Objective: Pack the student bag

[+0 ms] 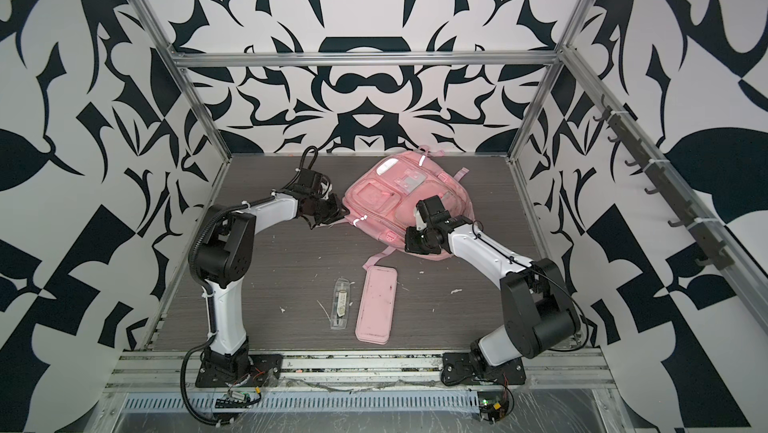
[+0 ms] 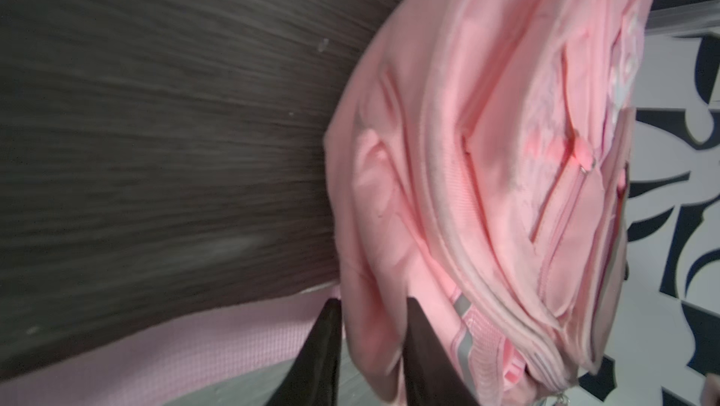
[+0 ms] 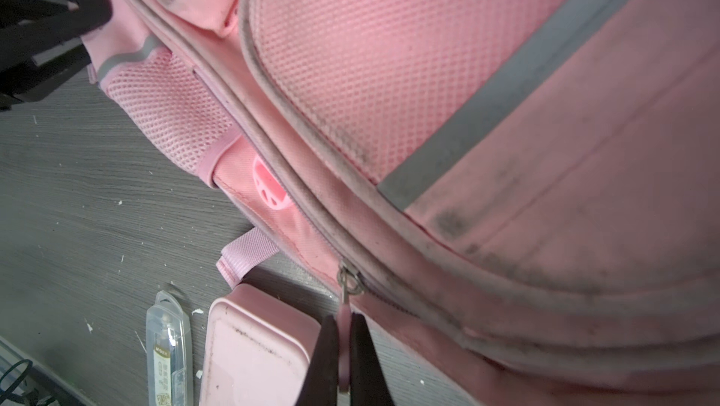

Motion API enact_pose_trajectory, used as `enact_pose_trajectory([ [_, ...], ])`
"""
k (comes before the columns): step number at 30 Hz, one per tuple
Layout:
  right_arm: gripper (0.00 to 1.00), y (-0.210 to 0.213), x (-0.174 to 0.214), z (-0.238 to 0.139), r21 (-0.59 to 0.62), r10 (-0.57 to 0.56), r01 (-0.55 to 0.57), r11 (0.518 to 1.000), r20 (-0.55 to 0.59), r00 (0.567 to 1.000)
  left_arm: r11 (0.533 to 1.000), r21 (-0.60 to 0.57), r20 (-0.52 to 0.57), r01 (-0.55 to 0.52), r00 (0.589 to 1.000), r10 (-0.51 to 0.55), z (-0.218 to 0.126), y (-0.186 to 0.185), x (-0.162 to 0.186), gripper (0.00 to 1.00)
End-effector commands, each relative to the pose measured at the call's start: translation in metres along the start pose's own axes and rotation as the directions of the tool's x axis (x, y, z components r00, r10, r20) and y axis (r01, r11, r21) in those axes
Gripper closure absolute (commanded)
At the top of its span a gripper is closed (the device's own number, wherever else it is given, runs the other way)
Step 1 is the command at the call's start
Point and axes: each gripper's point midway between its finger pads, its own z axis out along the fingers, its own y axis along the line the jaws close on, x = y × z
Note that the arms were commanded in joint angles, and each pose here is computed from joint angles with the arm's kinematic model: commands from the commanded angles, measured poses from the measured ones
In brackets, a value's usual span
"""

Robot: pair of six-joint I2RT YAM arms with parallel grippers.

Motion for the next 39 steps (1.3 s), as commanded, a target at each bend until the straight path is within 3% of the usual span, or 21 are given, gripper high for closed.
enact_pose_trajectory([
  [1, 1.00, 0.026, -0.015, -0.001, -0.074, -0.032, 0.034, 0.997, 0.030, 0.999, 1.000, 0.016, -0.015, 0.010, 1.000, -0.010, 0.003, 0.001, 0.004, 0.90],
  [4, 1.00, 0.032, -0.016, 0.006, -0.082, -0.038, 0.040, 0.996, 0.024, 0.999, 0.999, 0.033, -0.015, 0.018, 1.000, -0.018, 0.001, -0.001, 0.008, 1.00],
  [14, 1.00, 0.070, -0.051, 0.027, -0.129, -0.068, 0.072, 0.989, 0.037, 0.997, 1.000, 0.015, 0.008, 0.020, 1.000, -0.021, -0.016, 0.007, 0.018, 1.00],
  [29, 1.00, 0.135, -0.085, 0.082, -0.154, -0.147, 0.148, 0.977, 0.022, 0.989, 0.994, -0.017, 0.069, 0.112, 0.992, -0.110, -0.058, 0.055, 0.026, 1.00],
  [39, 1.00, 0.143, -0.094, 0.096, -0.144, -0.172, 0.172, 0.975, 0.007, 0.985, 0.991, -0.042, 0.116, 0.130, 0.985, -0.125, -0.073, 0.071, 0.029, 1.00],
])
